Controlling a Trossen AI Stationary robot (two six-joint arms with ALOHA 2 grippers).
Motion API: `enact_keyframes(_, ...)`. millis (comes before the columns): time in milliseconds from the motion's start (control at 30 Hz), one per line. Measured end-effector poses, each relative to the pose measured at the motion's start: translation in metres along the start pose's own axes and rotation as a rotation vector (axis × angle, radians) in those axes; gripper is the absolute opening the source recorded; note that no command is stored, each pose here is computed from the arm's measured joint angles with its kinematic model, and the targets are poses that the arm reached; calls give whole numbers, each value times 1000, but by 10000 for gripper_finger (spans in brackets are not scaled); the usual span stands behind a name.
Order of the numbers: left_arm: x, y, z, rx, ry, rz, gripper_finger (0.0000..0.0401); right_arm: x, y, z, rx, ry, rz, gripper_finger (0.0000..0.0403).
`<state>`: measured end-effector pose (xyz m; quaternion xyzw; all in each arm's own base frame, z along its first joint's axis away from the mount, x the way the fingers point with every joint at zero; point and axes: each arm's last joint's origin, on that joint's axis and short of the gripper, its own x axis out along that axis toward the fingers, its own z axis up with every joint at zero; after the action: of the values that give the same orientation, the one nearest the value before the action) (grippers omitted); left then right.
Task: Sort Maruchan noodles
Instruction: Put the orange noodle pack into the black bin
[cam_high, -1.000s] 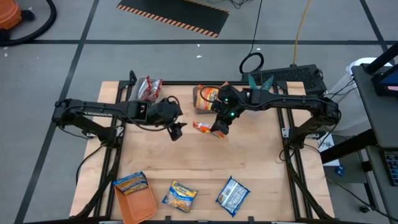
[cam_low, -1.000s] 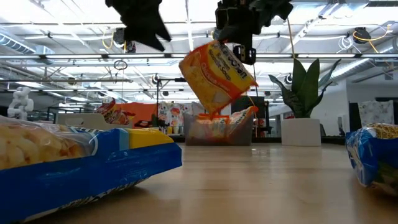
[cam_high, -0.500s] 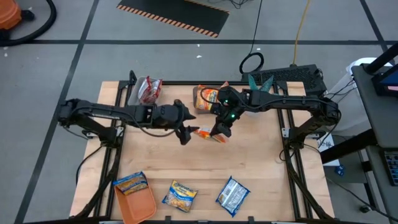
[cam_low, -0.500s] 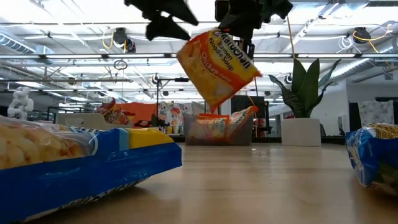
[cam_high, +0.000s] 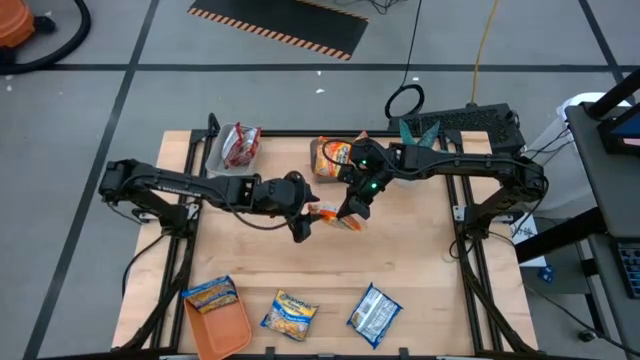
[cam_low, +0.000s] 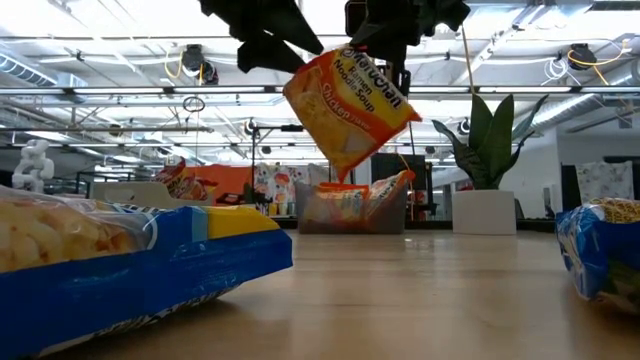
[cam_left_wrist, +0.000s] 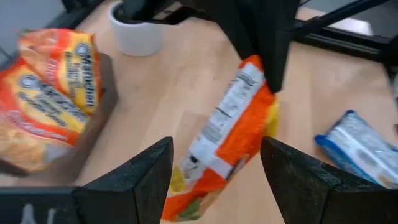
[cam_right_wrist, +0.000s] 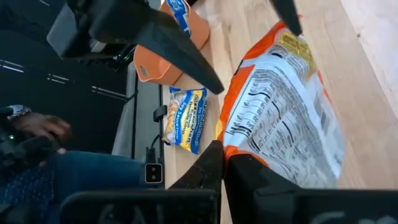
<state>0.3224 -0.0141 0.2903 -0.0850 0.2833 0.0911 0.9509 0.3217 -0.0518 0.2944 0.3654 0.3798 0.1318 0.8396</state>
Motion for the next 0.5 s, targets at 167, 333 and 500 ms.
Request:
enact_keyframes(167, 6, 2, -2, 100, 22, -9, 246, 0, 0, 1, -37, -18, -17, 0)
enact_keyframes(333, 15, 3, -8, 125, 84, -89, 246, 0, 1, 7, -8, -86, -46, 0)
enact_keyframes(500, 24, 2, -14, 141, 119, -87, 246, 3, 8, 11, 14, -135, -8, 0)
